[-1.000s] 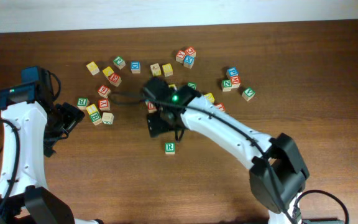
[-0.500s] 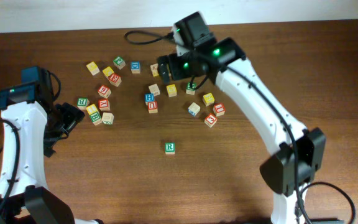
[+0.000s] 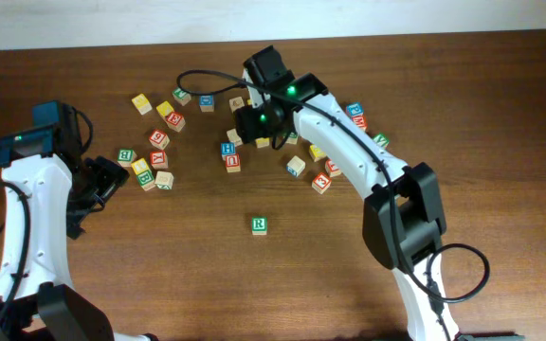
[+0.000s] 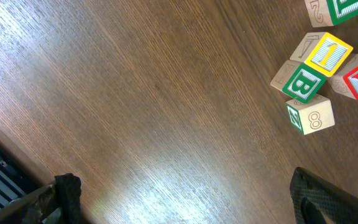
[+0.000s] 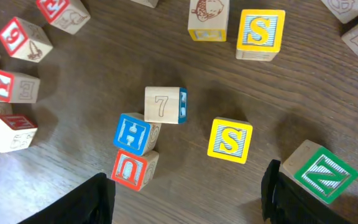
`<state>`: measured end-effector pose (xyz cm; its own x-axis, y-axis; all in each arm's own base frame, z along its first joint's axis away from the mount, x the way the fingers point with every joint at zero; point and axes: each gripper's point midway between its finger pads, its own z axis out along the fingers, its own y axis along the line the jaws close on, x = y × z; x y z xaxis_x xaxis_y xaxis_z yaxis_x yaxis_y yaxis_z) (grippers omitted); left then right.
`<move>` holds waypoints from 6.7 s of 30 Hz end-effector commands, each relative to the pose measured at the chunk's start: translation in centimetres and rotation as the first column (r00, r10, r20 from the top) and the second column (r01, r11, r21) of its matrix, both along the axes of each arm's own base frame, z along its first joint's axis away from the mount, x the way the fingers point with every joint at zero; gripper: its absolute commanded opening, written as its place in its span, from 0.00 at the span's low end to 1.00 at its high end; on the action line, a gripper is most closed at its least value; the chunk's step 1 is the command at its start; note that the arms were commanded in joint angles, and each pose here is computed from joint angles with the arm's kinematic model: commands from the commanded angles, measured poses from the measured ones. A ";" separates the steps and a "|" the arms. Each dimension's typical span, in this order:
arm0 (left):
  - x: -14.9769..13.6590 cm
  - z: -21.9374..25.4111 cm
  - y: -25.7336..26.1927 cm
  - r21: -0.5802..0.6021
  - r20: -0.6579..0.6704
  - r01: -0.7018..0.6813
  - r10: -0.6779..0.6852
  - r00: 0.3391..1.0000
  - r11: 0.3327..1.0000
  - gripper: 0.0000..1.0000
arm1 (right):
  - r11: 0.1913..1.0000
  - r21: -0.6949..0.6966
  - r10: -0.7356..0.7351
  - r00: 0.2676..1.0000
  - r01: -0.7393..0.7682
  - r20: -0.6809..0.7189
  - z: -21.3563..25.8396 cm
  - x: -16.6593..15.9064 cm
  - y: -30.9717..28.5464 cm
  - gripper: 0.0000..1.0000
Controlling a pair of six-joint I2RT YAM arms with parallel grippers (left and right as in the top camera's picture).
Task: Spell out RSS
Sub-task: 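Move the right gripper to the blue S block near the back, then close the right gripper on the blue S block, then carry the S block toward the right of the R block, then lower the S block right of the R block and open the right gripper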
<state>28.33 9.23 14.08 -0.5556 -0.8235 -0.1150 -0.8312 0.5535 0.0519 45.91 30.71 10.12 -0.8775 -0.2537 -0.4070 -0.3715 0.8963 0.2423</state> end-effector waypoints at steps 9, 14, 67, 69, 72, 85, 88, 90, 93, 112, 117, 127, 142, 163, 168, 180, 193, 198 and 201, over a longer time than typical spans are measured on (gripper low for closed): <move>-0.1 -0.3 0.1 0.002 -0.011 0.005 -0.005 1.000 1.000 0.99 | 0.970 -0.188 -0.145 0.987 0.156 0.070 -4.4 1.5 -1.6 0.67; -0.1 -0.3 0.1 0.002 -0.011 0.005 -0.005 1.000 1.000 0.99 | 0.971 -0.201 -0.124 0.992 0.129 0.036 -6.4 0.9 -0.8 0.66; -0.1 -0.3 0.1 0.002 -0.011 0.005 -0.005 1.000 1.000 0.99 | 0.959 -0.240 -0.135 0.988 0.148 0.073 -9.3 1.9 -1.3 0.27; -0.1 -0.3 0.1 0.002 -0.012 0.005 -0.005 1.000 1.000 0.99 | 0.959 -0.241 -0.135 0.988 0.148 0.071 -8.8 1.9 -1.3 0.27; -0.1 -0.3 0.1 0.002 -0.011 0.005 -0.005 1.000 1.000 0.99 | 0.960 -0.237 -0.133 0.989 0.146 0.071 -6.9 1.8 -1.3 0.27; -0.1 -0.3 0.2 0.002 -0.011 0.005 -0.005 1.000 1.000 0.99 | 0.974 -0.148 -0.143 0.975 0.169 0.169 10.2 -1.8 -3.8 0.26; -0.1 -0.3 0.1 0.002 -0.012 0.005 -0.005 1.000 1.000 0.99 | 0.977 -0.116 -0.150 0.966 0.176 0.209 15.7 -4.6 -5.8 0.26; -0.1 -0.3 0.1 0.002 -0.011 0.005 -0.005 1.000 1.000 0.99 | 0.978 -0.105 -0.152 0.964 0.178 0.220 18.2 -6.5 -7.0 0.26; -0.1 -0.3 0.1 0.002 -0.012 0.005 -0.005 1.000 1.000 0.99 | 0.978 -0.110 -0.152 0.965 0.178 0.213 20.8 -9.6 -9.2 0.26; -0.1 -0.3 0.1 0.002 -0.011 0.005 -0.005 1.000 1.000 0.99 | 0.948 -0.234 -0.271 0.934 0.217 -0.232 3.9 -17.1 -10.6 0.21; -0.1 -0.3 0.1 0.002 -0.011 0.005 -0.005 1.000 1.000 0.99 | 0.946 -0.186 -0.312 0.901 0.265 -0.301 -3.5 -18.8 -9.8 0.22; -0.1 -0.3 0.1 0.002 -0.012 0.005 -0.005 1.000 1.000 0.99 | 0.947 -0.175 -0.304 0.926 0.269 -0.224 -8.0 -19.9 -7.3 0.22; -0.1 -0.3 0.1 0.002 -0.011 0.005 -0.005 1.000 1.000 0.99 | 0.949 -0.175 -0.285 0.952 0.263 -0.115 -8.0 -18.9 -6.1 0.22; -0.1 -0.3 0.1 0.002 -0.012 0.005 -0.005 1.000 1.000 0.99 | 0.947 -0.167 -0.294 0.951 0.276 -0.095 -9.0 -19.6 -5.5 0.27; -0.1 -0.3 0.1 0.002 -0.011 0.005 -0.005 1.000 1.000 0.99 | 0.946 -0.183 -0.291 0.950 0.268 -0.115 -10.1 -19.9 -5.4 0.34; -0.1 -0.3 0.1 0.002 -0.011 0.005 -0.005 1.000 1.000 0.99 | 0.949 -0.163 -0.288 0.951 0.269 -0.113 -10.1 -19.6 -5.0 0.29; -0.1 -0.3 0.1 0.002 -0.011 0.005 -0.005 1.000 1.000 0.99 | 0.952 -0.157 -0.283 0.951 0.262 -0.125 -10.1 -19.8 -4.8 0.34; -0.1 -0.3 0.1 0.002 -0.011 0.005 -0.005 1.000 1.000 0.99 | 0.948 -0.146 -0.299 0.947 0.282 -0.119 -9.7 -18.9 -5.1 0.37; -0.1 -0.3 0.1 0.002 -0.011 0.005 -0.005 1.000 1.000 0.99 | 0.944 -0.145 -0.315 0.942 0.298 -0.118 -9.7 -18.3 -5.6 0.38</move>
<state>28.32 9.22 14.06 -0.5556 -0.8235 -0.1147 -0.8312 0.5535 0.0522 26.79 25.75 0.59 -0.9654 -0.0291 -0.2590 -0.0710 0.9855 0.1539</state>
